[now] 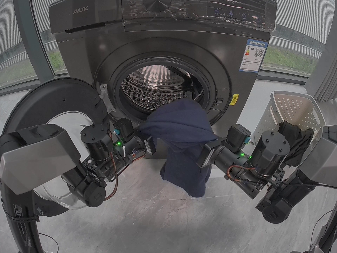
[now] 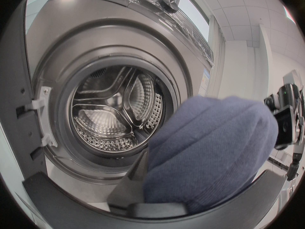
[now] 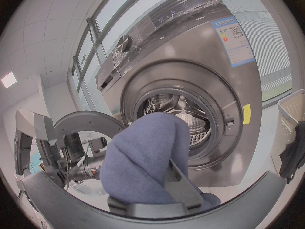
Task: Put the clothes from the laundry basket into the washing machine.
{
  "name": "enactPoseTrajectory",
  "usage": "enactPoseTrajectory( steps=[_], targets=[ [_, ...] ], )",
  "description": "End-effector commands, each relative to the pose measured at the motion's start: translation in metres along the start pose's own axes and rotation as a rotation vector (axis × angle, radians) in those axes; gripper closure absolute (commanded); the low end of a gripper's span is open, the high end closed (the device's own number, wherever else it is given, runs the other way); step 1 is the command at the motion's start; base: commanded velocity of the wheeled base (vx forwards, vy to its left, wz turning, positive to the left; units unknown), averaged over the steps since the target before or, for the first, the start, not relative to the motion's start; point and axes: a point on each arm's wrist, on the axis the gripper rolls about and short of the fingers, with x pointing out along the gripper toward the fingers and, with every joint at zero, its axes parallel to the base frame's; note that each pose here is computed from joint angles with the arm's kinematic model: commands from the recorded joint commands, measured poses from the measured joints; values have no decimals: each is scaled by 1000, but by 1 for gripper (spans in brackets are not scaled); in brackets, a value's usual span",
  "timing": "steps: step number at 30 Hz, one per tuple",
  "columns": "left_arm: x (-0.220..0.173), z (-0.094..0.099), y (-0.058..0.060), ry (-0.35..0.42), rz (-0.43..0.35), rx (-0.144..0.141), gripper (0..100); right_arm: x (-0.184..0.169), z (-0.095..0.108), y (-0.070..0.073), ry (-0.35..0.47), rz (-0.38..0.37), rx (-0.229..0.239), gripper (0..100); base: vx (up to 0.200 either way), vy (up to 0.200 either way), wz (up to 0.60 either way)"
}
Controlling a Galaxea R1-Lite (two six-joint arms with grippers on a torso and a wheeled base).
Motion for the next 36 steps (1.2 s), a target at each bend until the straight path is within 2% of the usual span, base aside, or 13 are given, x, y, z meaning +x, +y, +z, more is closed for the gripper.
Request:
enactPoseTrajectory(
  steps=[1,4,7,9,13,18,19,25,28,29,31,36],
  targets=[
    [-4,17,-6,-44,-7,2,100,-5,-4,1,23,6,3,100,0,0,0],
    [-5,16,-8,-33,-12,-1,100,-4,-2,3,13,11,6,100,0,0,0],
    [-12,7,-12,9,-22,-5,100,3,6,6,-27,20,10,100,0,0,0],
    [-22,-5,-21,73,-49,-6,100,10,16,11,-79,32,18,100,0,0,0],
    [-27,-14,-33,114,-80,-12,100,16,24,13,-118,40,22,100,0,0,0],
    [-32,-20,-32,146,-82,-18,100,16,28,14,-130,42,20,100,0,0,0],
    [-34,-23,-33,162,-84,-22,0,16,28,14,-132,40,20,100,0,0,0],
    [-57,-43,-35,286,-99,-19,0,20,33,10,-152,32,12,100,0,0,0],
    [-68,-44,-42,318,-176,-5,0,25,34,8,-161,27,9,100,0,0,0],
    [-70,-39,-47,307,-211,5,0,28,32,5,-161,20,4,100,0,0,0],
    [-67,-29,-52,267,-229,16,0,31,28,4,-154,17,1,100,0,0,0],
    [-56,-5,-59,164,-256,25,0,36,21,0,-141,6,-10,100,0,0,0]
  ],
)
